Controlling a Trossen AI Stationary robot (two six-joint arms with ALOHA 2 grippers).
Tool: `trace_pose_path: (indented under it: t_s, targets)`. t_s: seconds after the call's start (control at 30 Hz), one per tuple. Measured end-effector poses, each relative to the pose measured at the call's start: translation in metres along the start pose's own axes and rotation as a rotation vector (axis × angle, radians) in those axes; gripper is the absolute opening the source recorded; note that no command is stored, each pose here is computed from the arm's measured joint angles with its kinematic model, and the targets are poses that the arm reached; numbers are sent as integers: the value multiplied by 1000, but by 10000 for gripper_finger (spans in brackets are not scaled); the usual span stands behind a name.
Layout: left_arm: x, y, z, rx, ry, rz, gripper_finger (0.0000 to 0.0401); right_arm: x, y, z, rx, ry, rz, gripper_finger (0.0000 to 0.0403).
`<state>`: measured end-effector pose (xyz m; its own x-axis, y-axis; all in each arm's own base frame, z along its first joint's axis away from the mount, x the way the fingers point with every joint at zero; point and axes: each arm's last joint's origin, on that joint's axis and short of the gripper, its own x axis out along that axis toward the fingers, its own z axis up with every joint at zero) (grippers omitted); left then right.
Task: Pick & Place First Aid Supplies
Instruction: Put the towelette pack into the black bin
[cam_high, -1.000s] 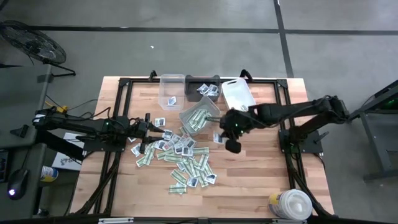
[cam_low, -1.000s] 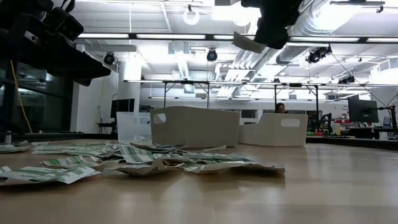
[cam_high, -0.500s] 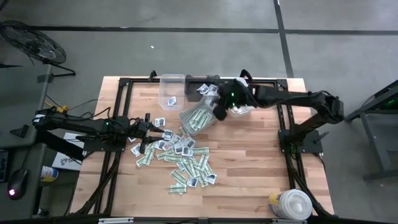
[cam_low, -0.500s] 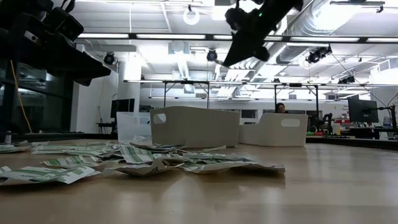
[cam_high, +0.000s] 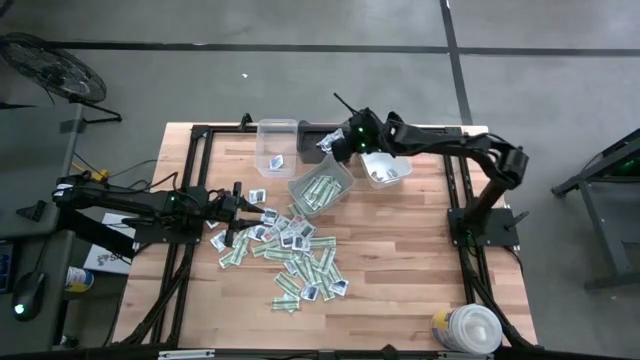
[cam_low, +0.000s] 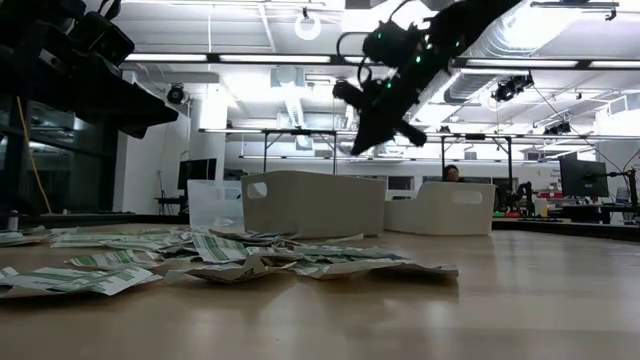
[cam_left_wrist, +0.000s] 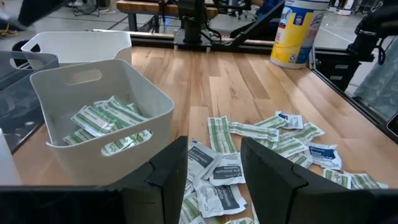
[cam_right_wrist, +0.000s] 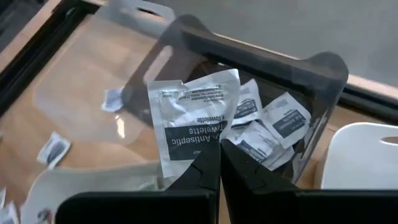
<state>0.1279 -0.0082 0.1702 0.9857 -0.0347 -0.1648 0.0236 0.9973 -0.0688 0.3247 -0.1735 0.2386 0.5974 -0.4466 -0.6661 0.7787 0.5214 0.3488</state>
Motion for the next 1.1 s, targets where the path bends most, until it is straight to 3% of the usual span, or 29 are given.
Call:
trace_pose_path:
  t_s: [0.3,0.73,1.1]
  targets:
    - [0,0,0,0,0,0,149,32,-12,5,134,42,2,0]
    - [0,0,0,0,0,-1,149,43,-7,24,117,42,-7,2]
    - [0,0,0,0,0,-1,149,43,-11,26,126,39,-15,68]
